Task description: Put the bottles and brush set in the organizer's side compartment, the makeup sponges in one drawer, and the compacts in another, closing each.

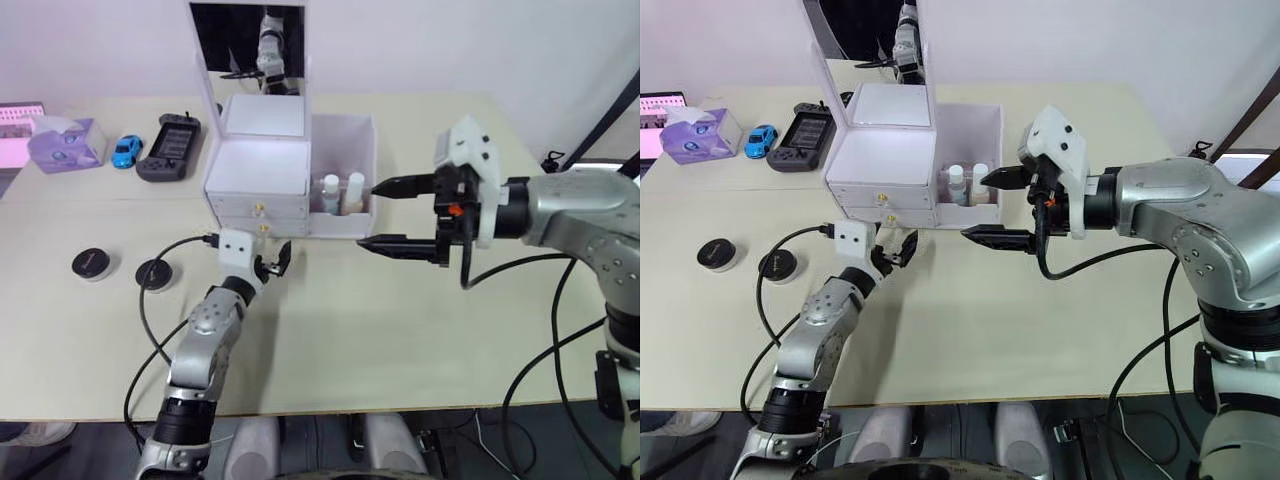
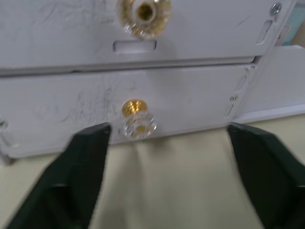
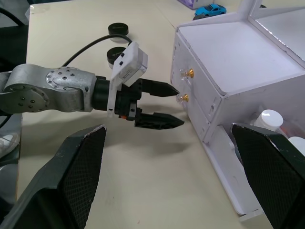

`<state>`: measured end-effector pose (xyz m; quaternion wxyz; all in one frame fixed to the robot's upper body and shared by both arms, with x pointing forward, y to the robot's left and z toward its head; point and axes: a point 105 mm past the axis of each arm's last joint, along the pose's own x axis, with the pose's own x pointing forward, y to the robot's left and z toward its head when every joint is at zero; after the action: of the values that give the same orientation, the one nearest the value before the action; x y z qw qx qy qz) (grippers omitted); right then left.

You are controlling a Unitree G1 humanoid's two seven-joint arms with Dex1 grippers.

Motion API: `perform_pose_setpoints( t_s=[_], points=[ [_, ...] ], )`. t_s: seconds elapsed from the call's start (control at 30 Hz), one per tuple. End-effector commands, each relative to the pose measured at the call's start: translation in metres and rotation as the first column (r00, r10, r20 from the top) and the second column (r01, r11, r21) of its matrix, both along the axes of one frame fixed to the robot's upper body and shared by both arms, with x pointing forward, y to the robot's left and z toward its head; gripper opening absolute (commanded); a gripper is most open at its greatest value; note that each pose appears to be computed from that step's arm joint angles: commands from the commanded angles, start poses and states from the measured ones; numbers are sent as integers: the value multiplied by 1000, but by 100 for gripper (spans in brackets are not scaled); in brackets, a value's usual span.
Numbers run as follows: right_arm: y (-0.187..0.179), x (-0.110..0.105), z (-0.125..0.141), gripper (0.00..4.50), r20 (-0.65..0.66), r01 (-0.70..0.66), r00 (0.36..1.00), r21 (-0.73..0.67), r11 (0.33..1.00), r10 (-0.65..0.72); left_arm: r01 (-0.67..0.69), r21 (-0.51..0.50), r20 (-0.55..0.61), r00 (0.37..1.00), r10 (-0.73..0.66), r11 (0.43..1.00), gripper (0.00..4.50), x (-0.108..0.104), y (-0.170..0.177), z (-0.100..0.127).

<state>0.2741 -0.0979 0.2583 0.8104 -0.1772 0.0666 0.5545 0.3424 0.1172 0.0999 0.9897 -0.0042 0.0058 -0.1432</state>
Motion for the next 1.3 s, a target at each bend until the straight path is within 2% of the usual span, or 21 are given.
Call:
perform_pose_setpoints(
  t_s=[0.03,0.27,0.37,0.5,0.53,0.87,0.97,1.13,1.3],
  points=[
    [3,-5,14,450,60,-17,998,5,1000,17,10,2,80,997,-10,1000,324,3,-4,17],
    [5,-4,12,450,66,-9,998,-10,1000,10,-8,7,108,994,7,1000,324,5,-3,21],
    [6,-3,12,450,70,-11,997,-15,1000,12,-2,10,109,994,1,1000,233,5,-4,21],
    [6,-1,12,450,82,-7,997,-28,1000,9,8,31,104,994,-12,999,25,4,-6,19],
    [7,0,12,450,86,-8,996,-31,999,10,12,39,102,995,-16,999,3,4,-7,18],
    [7,6,12,450,108,1,994,-35,999,3,22,41,85,996,-26,999,3,-1,-7,15],
    [9,7,13,450,110,1,994,-27,1000,2,27,-8,102,994,-26,1000,86,-3,-7,20],
    [14,7,16,450,110,-11,994,-6,1000,11,-1,-25,98,995,3,1000,337,-1,-4,23],
    [15,6,17,450,100,-15,995,-9,1000,16,-27,-31,54,998,28,999,337,0,-2,14]
  ],
)
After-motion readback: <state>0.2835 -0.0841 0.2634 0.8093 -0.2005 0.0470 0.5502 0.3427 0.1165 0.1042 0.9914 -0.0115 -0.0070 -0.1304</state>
